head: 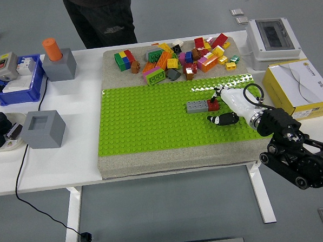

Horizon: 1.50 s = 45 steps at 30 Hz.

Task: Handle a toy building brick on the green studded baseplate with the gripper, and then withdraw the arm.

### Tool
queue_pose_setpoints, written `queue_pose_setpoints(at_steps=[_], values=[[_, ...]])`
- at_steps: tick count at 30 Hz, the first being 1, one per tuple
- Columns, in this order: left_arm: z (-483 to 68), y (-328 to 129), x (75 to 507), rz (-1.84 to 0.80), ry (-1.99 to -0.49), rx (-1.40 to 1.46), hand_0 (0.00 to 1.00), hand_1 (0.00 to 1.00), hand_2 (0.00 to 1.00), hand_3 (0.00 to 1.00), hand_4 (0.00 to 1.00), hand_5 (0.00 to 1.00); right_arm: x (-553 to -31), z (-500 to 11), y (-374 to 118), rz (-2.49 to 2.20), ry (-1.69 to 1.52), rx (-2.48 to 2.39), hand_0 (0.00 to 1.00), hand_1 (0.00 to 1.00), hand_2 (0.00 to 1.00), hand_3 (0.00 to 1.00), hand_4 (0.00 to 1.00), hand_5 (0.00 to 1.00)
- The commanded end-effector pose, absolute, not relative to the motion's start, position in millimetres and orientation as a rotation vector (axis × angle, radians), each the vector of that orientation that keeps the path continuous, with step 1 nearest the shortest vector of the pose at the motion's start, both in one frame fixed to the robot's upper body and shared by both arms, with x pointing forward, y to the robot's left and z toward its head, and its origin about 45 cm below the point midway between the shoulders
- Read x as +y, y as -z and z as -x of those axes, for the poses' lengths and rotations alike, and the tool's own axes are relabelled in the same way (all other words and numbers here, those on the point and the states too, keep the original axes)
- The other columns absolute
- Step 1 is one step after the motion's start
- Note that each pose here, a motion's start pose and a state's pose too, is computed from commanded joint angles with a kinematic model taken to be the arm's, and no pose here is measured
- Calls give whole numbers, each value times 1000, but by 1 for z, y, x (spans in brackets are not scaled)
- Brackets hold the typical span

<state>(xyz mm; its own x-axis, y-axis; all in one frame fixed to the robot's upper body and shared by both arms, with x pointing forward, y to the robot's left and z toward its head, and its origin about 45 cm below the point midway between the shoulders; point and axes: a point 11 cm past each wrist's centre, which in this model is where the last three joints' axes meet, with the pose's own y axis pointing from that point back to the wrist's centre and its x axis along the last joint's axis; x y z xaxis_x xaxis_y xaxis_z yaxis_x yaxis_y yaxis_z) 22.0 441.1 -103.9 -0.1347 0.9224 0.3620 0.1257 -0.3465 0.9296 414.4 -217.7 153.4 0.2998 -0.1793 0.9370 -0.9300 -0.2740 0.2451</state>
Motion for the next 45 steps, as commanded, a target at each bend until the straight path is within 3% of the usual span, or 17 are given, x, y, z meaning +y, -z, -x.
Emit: queue_pose_setpoints(at_steps=[11,12,17,18,27,35,36,41,42,45], values=[[-19,105,440,-1478,-1547,1215,769,750,686,538,998,786,-235,-421,-196,-1688,-1112,-1145,697,834,913,657,771,390],[-18,105,439,-1479,-1546,1216,769,750,687,539,998,791,-239,-422,-199,-1673,-1125,-1148,691,816,875,674,666,177],[-20,105,439,-1480,-1543,1214,769,750,687,539,998,791,-272,-425,-210,-1519,-1210,-1037,691,816,875,674,666,177],[-20,105,439,-1480,-1542,1213,769,750,687,548,998,790,-278,-425,-211,-1487,-1217,-1007,701,817,879,688,613,127],[-22,105,437,-1483,-1532,1212,769,750,686,563,998,790,-301,-418,-220,-1342,-1186,-933,691,790,867,705,600,87],[-21,106,435,-1484,-1525,1213,769,752,691,565,998,789,-309,-403,-194,-1485,-1041,-1081,682,775,855,713,601,61],[-21,106,435,-1483,-1524,1214,769,752,691,562,998,793,-308,-401,-193,-1509,-1032,-1112,623,721,801,705,607,62],[-19,107,433,-1485,-1520,1218,769,752,691,562,998,793,-300,-391,-194,-1640,-1005,-1338,623,721,801,705,607,62],[-19,107,433,-1485,-1519,1218,769,752,692,565,998,798,-299,-390,-197,-1662,-1006,-1391,512,648,767,704,625,69],[-18,107,433,-1487,-1517,1221,769,752,692,565,998,798,-296,-385,-201,-1714,-999,-1521,512,648,767,704,625,69]])
